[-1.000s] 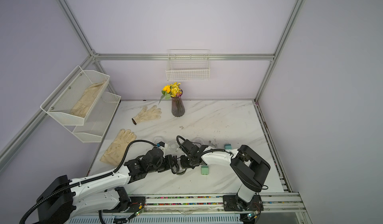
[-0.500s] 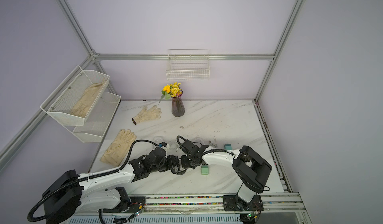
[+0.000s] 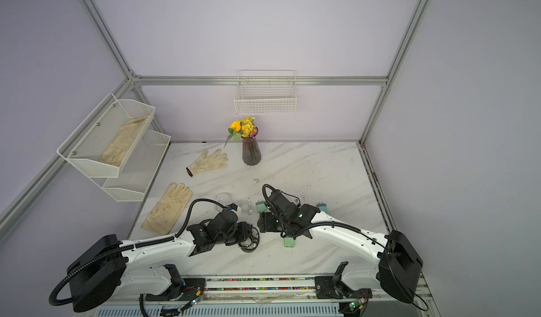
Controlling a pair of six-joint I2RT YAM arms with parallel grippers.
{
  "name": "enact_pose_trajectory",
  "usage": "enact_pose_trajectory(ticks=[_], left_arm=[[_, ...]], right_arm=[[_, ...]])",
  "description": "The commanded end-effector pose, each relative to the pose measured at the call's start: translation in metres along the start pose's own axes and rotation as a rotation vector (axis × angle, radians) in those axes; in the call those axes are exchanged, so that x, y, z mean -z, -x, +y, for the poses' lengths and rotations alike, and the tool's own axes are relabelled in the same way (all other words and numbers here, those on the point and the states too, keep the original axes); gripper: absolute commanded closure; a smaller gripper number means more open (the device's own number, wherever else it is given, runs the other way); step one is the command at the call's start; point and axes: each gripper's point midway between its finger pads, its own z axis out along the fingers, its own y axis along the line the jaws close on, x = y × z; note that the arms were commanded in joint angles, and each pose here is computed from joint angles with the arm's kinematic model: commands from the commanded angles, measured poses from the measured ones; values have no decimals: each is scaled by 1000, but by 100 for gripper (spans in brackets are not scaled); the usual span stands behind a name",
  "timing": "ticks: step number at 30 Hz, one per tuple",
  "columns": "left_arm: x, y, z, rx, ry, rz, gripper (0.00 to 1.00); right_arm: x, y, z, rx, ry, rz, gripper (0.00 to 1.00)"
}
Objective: Pack away charging kits
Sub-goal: Pick up the plug from the center of the board.
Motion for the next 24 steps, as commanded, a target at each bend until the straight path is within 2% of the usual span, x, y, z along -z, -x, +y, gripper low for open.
enact_pose_trajectory(ticks=[1,7,15,19,24], left_arm=[[8,18,-36,-12,-82,-34,100],[13,23,-40,-12,-99,-59,100],[18,29,-49,-21,-133,-82,100],[17,29,-50,-24,-133,-81,100],[16,29,-51,-26,-131,-78,100]], right_arm=[[1,-24,-52,-84,-187,36,20],[-10,-39,-77,-87,-274,71,18],[-21,-42,-97,-65,-331,93,32],[-26,-39,-103,-47,-335,97,47],[-35,-39,-95,-36,-298,108,53]])
